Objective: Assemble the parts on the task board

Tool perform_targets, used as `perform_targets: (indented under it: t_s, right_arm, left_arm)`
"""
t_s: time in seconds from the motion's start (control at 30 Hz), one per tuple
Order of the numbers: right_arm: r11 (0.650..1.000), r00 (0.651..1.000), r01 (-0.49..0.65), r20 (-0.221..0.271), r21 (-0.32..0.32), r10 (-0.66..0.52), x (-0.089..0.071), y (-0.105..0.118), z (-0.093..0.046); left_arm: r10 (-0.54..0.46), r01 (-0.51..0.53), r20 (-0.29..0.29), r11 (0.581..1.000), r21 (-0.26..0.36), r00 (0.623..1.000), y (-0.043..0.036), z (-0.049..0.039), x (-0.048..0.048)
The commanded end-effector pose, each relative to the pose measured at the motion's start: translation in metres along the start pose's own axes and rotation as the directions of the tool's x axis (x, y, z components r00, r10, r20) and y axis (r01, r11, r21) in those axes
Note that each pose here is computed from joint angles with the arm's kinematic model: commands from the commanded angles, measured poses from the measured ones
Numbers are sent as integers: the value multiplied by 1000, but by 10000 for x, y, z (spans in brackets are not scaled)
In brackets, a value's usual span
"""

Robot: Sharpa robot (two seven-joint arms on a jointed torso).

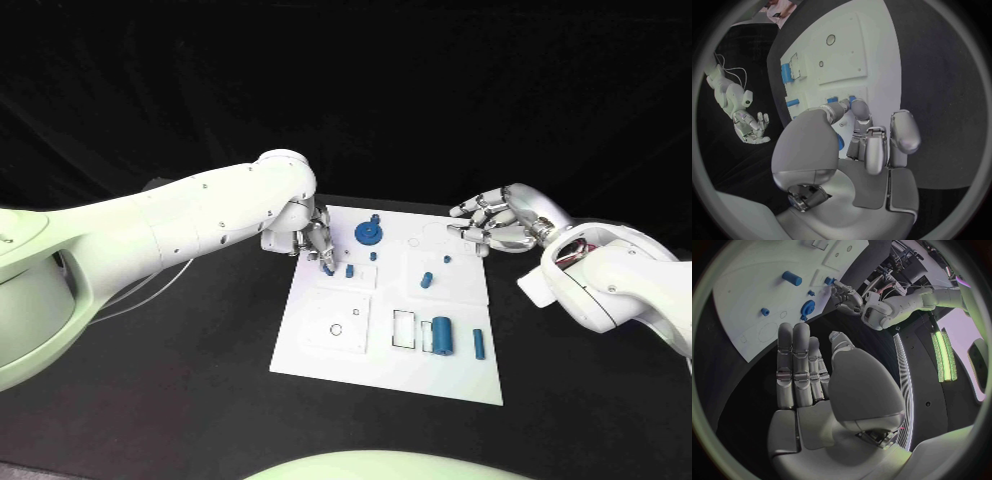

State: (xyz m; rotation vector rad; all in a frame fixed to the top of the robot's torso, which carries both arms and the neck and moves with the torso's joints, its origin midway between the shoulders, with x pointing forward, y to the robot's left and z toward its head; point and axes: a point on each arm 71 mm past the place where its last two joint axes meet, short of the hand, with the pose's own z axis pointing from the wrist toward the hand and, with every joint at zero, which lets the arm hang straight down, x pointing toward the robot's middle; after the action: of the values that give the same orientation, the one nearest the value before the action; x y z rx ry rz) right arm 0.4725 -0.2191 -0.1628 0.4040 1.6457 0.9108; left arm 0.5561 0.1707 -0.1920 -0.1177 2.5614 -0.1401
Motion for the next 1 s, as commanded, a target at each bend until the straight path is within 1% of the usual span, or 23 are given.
perform_targets:
  t_s: [0.03, 0.33, 0.67, 1.0]
  right_arm:
    - [1000, 1000, 3, -10, -11, -4, 11, 8, 0]
    - [1000, 1000, 3, -10, -12, -4, 12, 9, 1]
    - [1000, 1000, 3, -11, -12, -3, 13, 9, 1]
    - [1000, 1000, 3, -12, -14, -3, 20, 17, 4]
  left_arm:
    - [13, -13, -14, 1000, -7, 1000, -14, 9, 34]
    - [13, -13, -12, 1000, -7, 1000, -29, 11, 44]
    - [17, -18, -20, 999, -34, 1000, -33, 40, 93]
    - [28, -29, -22, 999, -42, 999, -34, 48, 102]
